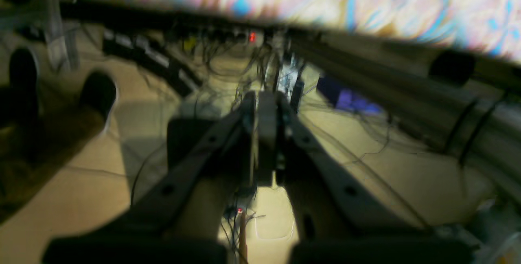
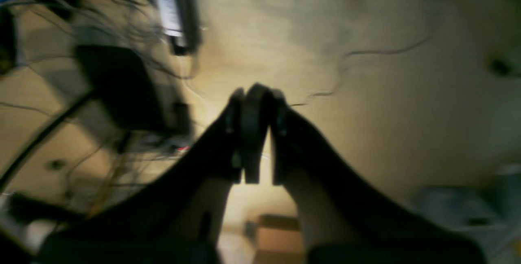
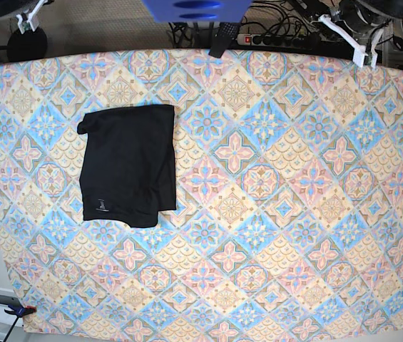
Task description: Fold the T-shirt properly
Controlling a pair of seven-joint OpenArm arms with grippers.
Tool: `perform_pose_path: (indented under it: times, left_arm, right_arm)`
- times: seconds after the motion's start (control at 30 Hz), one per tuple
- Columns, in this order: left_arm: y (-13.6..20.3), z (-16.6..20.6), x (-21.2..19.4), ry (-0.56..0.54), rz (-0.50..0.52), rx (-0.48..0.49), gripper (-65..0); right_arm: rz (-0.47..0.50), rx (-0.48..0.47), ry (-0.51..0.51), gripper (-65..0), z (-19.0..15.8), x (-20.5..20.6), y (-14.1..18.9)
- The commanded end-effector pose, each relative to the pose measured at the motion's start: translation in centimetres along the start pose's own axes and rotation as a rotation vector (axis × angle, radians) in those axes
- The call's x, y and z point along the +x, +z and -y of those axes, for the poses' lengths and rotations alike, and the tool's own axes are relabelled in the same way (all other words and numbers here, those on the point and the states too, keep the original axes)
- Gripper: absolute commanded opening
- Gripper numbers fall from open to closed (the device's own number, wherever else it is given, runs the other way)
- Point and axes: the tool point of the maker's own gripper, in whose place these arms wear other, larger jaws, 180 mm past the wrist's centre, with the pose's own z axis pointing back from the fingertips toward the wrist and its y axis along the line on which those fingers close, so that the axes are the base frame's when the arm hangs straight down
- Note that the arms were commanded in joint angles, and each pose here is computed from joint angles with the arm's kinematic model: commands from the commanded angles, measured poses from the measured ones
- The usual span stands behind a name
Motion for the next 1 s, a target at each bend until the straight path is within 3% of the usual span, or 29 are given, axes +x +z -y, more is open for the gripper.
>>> perform_pose_path:
  times: [0.0,0.2,0.27,0.43,0.67,0.97]
  left_arm:
    - [0.3,-0.7,-1.1,0.000,-0.016,0.017,-64.7]
    - [-1.5,-2.2,-4.8,-0.039,-0.070,0.075,-64.7]
    - [-2.4,-2.8,-6.2,-0.042,-0.095,0.093,-64.7]
    - [-6.6,-2.6,-10.2,-0.074,-0.159,0.083,-64.7]
    - [-12.5,-2.2,-14.4,-0.146,-0.233,0.068,-64.7]
    - [-18.7,0.1,-17.9,-0.183,-0.283,0.033,-64.5]
  right_arm:
    - [-0.019,0.006,0.007,-61.9,0.0,-1.0,-0.2]
    - [-0.110,0.058,-0.015,-61.9,-1.5,-5.8,-2.8]
    - [-0.105,0.075,-0.031,-61.9,-1.9,-5.6,-4.1]
    - [-0.159,0.150,-0.067,-61.9,-4.4,-7.4,-8.2]
    - [-0.066,0.247,-0.217,-61.9,-8.1,-5.5,-12.9]
    - [0.040,0.295,-0.301,-61.7,-10.2,-2.0,-14.7]
